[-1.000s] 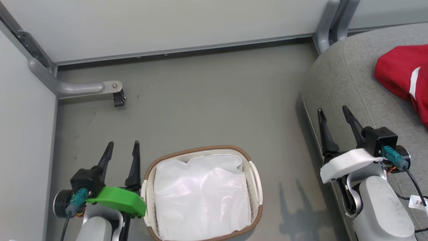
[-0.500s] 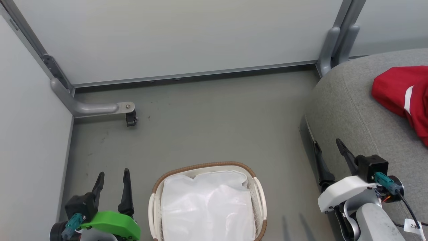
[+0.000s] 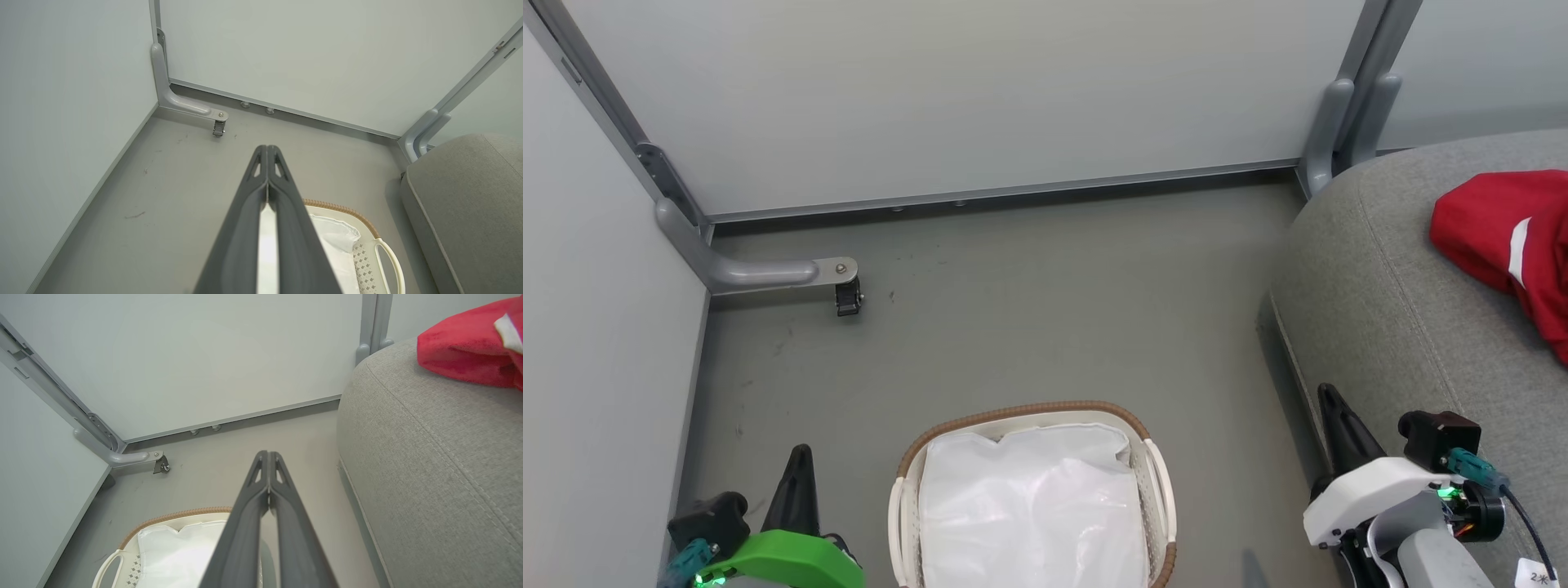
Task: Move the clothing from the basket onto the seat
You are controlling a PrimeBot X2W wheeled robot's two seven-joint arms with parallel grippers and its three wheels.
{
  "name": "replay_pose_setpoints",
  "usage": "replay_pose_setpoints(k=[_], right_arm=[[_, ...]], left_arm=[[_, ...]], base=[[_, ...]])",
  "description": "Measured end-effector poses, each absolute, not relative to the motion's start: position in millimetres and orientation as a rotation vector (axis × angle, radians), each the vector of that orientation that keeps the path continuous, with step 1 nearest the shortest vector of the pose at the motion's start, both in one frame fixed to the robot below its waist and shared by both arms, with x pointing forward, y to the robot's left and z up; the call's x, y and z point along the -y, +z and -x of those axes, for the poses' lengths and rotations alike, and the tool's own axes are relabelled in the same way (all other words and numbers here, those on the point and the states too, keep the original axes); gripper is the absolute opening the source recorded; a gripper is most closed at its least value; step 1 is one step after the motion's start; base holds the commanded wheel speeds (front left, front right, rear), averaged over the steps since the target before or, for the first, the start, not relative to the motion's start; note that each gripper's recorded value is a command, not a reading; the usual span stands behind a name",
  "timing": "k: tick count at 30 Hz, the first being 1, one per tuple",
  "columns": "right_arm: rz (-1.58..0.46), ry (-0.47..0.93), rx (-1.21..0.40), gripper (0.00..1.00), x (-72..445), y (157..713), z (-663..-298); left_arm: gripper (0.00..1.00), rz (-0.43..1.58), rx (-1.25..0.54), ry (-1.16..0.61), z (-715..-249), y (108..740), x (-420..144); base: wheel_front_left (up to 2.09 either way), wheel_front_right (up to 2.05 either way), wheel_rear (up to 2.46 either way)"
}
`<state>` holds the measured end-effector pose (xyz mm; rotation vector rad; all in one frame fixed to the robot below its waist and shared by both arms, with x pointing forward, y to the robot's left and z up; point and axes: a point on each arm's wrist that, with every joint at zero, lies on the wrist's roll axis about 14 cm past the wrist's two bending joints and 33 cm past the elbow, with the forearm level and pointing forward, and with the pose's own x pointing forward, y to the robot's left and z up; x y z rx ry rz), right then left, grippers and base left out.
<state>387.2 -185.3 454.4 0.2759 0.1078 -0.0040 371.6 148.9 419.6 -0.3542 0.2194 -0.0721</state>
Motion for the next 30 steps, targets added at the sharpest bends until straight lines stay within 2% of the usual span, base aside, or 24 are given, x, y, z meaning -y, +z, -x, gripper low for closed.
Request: replay_pose_setpoints(k=[30], right_arm=[[-0.75, -0.094, -0.088, 0.0, 199, 466, -388]], left_arm=[[0.0, 0.794, -0.195, 0.058, -378, 437, -172]], base=[[0.0, 0.0, 0.0]])
